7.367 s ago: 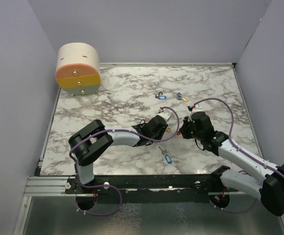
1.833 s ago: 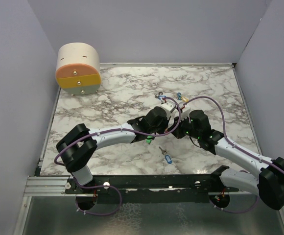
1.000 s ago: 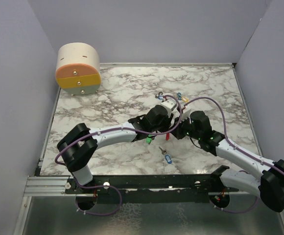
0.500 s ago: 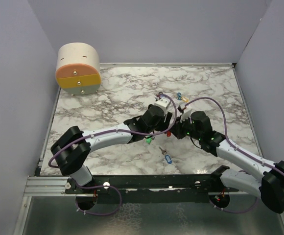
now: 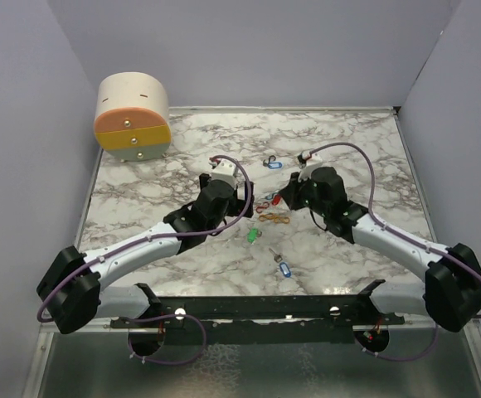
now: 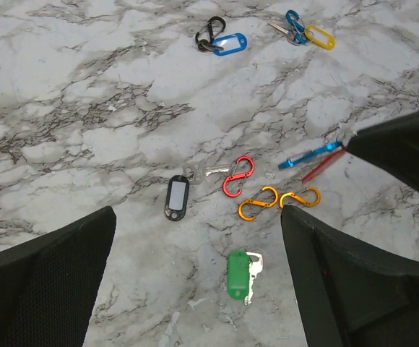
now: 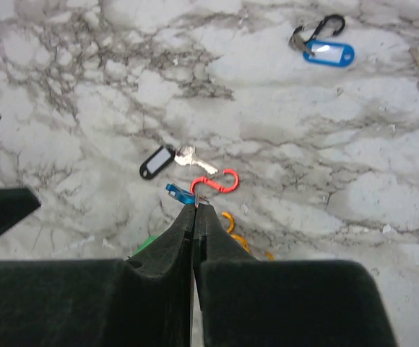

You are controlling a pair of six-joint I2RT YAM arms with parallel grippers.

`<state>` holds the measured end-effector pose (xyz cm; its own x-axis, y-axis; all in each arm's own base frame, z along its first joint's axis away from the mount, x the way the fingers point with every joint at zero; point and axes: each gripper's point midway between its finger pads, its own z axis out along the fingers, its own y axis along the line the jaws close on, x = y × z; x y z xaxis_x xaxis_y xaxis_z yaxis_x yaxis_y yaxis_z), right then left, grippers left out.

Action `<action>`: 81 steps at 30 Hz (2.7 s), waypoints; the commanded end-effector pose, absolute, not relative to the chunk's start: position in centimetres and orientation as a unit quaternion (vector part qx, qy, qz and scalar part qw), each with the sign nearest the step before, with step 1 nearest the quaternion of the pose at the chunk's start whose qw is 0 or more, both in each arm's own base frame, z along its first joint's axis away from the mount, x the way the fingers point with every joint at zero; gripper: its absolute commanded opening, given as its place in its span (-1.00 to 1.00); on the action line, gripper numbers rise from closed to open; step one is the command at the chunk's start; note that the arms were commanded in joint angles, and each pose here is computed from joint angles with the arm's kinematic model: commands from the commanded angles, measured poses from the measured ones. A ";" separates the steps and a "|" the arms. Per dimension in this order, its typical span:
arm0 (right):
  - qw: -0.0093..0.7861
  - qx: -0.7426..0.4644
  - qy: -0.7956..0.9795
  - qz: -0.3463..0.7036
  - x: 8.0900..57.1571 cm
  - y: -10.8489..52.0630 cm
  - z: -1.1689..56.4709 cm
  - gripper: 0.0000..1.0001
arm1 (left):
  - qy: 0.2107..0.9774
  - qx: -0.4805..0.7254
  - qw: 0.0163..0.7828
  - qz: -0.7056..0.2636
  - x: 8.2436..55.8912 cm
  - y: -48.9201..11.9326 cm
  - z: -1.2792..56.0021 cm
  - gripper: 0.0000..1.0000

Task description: Put the keys on the keyring

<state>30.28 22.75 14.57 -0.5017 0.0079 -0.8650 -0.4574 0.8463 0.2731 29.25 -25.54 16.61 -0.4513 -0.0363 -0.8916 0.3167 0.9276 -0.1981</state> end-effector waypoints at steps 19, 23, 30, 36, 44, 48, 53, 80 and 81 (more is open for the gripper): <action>0.491 0.025 0.866 0.086 41.6 14.3 11.1 -0.99 | 0.834 0.077 0.516 -0.181 28.6 -24.5 16.0 0.98; 0.477 0.047 0.874 0.082 41.4 12.8 9.5 -0.99 | 0.836 0.078 0.512 -0.182 28.7 -24.7 15.6 0.98; 0.463 0.065 0.880 0.085 41.3 11.3 8.2 -0.78 | 0.838 0.080 0.508 -0.181 28.8 -25.0 15.3 0.98; 0.475 0.060 0.875 0.079 41.0 10.8 8.9 0.27 | 0.841 0.082 0.504 -0.181 28.9 -25.2 15.0 0.98; 0.503 -0.016 0.850 0.152 38.8 13.3 11.4 0.27 | 0.844 0.085 0.499 -0.178 29.0 -25.5 14.4 0.98; 0.494 -0.073 0.843 0.202 36.5 16.3 12.0 0.21 | 0.846 0.085 0.497 -0.174 29.2 -25.5 14.0 0.98; 0.460 -0.118 0.850 0.227 33.3 20.2 11.0 0.12 | 0.848 0.086 0.494 -0.171 29.4 -25.7 13.6 0.97; 0.454 -0.211 0.829 0.249 32.6 26.5 8.9 0.01 | 0.863 0.081 0.473 -0.157 29.9 -24.4 11.7 0.88; 0.453 -0.211 0.830 0.245 32.5 26.4 8.9 0.01 | 0.864 0.082 0.471 -0.159 29.9 -24.6 11.6 0.87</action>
